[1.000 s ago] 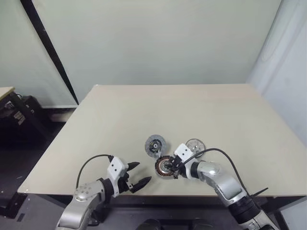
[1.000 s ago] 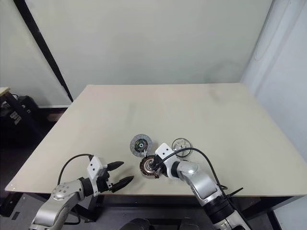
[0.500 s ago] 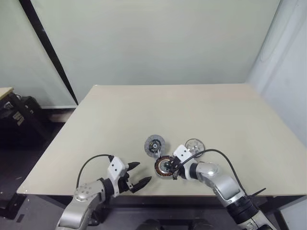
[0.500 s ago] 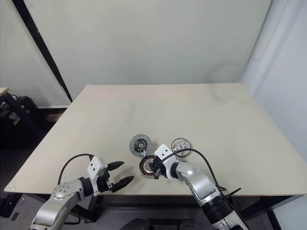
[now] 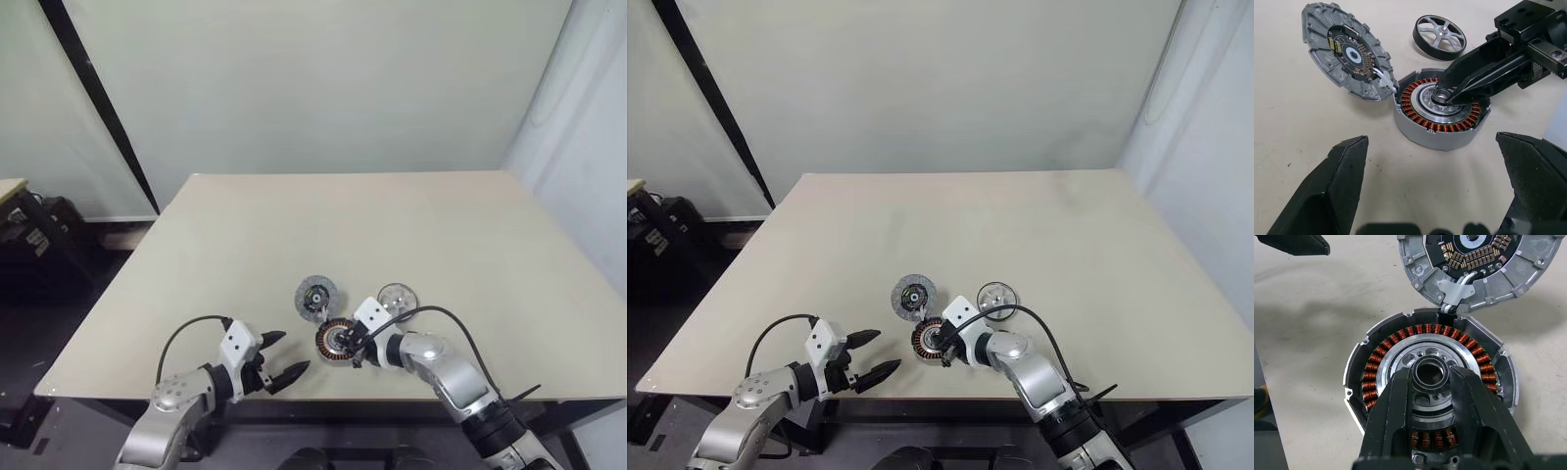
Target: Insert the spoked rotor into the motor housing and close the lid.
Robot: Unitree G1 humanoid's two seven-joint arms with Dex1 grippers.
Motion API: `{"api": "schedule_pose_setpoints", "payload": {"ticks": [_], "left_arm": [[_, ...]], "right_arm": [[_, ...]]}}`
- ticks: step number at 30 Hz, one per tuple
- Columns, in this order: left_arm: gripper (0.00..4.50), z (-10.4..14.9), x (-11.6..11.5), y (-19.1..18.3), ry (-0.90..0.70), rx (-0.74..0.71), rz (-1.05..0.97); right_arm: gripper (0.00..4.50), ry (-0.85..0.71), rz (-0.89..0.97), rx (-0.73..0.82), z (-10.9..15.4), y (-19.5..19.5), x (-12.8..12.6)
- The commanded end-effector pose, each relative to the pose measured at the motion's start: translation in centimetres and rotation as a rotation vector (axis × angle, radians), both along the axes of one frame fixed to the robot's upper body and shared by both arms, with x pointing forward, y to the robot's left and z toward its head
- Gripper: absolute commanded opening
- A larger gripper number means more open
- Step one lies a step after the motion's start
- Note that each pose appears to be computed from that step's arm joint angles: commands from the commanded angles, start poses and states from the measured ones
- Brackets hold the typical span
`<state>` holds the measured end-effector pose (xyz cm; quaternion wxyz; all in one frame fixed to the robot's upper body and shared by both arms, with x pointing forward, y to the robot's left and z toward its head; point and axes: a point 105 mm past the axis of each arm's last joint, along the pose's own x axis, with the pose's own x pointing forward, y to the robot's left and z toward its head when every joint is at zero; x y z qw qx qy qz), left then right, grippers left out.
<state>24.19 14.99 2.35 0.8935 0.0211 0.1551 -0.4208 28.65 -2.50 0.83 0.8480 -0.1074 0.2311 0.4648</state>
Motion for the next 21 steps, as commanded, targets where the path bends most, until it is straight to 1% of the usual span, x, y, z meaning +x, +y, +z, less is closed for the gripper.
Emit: {"api": "schedule_pose_setpoints", "payload": {"ticks": [1,21], "left_arm": [[4.50,0.92,0.45,-0.31,-0.049,0.001,-0.012],[4.50,0.85,0.44,-0.30,-0.047,0.004,-0.013]], "right_arm": [[0.80,-0.036,0.011,0.015,0.84,0.44,0.38],[0.80,-0.016,0.025,0.003,0.36,0.50,-0.04]]}}
